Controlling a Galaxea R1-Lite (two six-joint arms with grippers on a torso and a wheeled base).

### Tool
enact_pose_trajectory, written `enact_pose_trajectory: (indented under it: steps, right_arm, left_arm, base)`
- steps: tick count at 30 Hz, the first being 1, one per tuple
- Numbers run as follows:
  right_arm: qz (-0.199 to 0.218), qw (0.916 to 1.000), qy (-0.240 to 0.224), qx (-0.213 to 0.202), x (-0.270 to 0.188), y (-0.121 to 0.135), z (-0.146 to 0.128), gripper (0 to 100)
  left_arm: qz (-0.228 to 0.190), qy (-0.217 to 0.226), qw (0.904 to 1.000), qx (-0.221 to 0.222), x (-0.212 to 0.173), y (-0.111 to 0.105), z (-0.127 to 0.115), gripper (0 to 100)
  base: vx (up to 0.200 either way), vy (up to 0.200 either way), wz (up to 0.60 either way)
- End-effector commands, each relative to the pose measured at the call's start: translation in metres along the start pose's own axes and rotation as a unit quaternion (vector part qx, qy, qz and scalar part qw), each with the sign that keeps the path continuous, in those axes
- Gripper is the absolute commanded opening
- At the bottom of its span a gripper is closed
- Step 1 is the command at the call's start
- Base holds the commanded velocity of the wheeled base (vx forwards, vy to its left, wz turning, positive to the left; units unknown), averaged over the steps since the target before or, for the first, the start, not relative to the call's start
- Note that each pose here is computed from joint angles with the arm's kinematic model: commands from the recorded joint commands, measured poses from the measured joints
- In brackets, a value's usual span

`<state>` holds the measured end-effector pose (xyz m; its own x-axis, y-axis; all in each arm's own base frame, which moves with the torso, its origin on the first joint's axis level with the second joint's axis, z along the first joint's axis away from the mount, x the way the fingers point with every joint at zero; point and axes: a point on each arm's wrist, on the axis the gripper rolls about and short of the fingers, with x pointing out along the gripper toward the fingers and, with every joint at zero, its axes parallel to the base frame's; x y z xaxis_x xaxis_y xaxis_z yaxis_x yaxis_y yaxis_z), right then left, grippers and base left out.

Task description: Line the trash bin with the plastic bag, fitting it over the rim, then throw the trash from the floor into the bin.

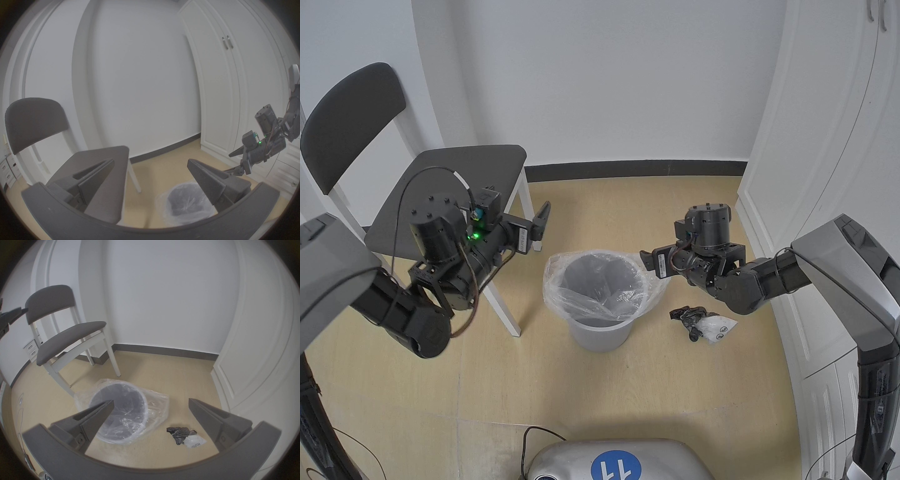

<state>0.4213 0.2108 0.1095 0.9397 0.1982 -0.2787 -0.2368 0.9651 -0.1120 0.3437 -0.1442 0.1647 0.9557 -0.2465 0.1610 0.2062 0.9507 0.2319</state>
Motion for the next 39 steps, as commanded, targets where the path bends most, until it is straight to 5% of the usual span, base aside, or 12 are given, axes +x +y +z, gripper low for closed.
enact_pose_trajectory:
  steps: [1, 6, 15, 30, 36, 39]
  right_arm:
    - [0.043, 0.9968, 0.016, -0.065, 0.012, 0.047, 0.007, 100]
    - [0.069, 0.9902, 0.051, -0.110, 0.019, 0.074, -0.010, 100]
    - [0.075, 0.9755, 0.080, -0.191, 0.045, 0.094, -0.035, 100]
    - [0.077, 0.9736, 0.081, -0.199, 0.038, 0.112, -0.031, 100]
    - [0.062, 0.9741, 0.081, -0.202, 0.019, 0.115, -0.018, 100]
    - [0.059, 0.9741, 0.082, -0.202, 0.011, 0.112, -0.012, 100]
  left_arm:
    - [0.034, -0.023, 0.9991, -0.012, -0.013, 0.072, 0.055, 100]
    - [0.052, -0.046, 0.9973, -0.025, -0.022, 0.102, 0.080, 100]
    - [0.075, -0.064, 0.9947, -0.030, -0.035, 0.118, 0.095, 100]
    - [0.038, -0.048, 0.9973, -0.040, -0.064, 0.093, 0.094, 100]
    - [0.031, -0.081, 0.9954, -0.041, -0.064, 0.089, 0.122, 100]
    - [0.038, -0.058, 0.9966, -0.043, -0.071, 0.090, 0.133, 100]
  base:
    - [0.000, 0.000, 0.00]
    - [0.000, 0.000, 0.00]
    - [0.000, 0.000, 0.00]
    - [0.000, 0.000, 0.00]
    - [0.000, 0.000, 0.00]
    - [0.000, 0.000, 0.00]
